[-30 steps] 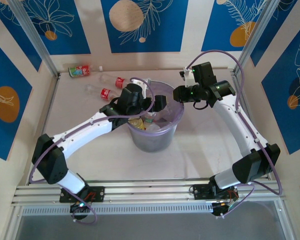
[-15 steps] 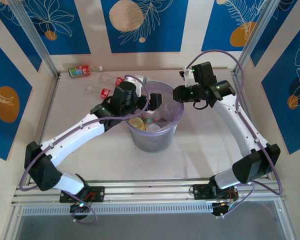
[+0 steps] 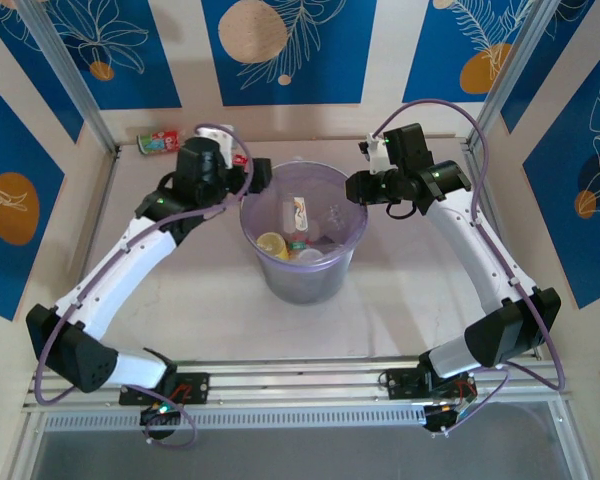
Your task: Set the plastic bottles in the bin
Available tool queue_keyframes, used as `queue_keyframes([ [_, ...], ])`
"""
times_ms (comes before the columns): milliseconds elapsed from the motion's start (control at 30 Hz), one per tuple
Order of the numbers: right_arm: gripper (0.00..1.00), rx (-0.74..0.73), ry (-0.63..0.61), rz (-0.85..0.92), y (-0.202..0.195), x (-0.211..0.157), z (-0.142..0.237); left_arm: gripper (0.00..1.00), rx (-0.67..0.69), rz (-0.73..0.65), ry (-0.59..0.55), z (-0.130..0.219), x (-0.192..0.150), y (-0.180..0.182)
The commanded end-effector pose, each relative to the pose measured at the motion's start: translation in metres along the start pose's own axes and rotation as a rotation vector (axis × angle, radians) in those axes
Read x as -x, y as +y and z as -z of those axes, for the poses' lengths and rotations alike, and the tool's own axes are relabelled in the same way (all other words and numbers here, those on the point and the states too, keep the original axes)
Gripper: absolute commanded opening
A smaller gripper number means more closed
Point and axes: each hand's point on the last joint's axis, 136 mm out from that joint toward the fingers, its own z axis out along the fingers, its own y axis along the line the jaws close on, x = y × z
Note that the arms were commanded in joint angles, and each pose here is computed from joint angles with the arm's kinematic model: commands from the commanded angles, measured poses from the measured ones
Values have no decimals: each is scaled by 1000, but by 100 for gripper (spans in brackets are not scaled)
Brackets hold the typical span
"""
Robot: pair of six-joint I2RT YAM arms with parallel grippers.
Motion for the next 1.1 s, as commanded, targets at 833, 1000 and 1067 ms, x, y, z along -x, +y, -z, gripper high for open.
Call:
queue_keyframes([
  [833,19,4,-1,17,6,3,14,100,514,538,219,-189,-117,239],
  [1000,19,-4,-6,12,5,1,17,99,526,613,229,-200,-133,251],
  [1067,19,-9,-9,14,4,2,18,98,532,641,218,-202,-137,253],
])
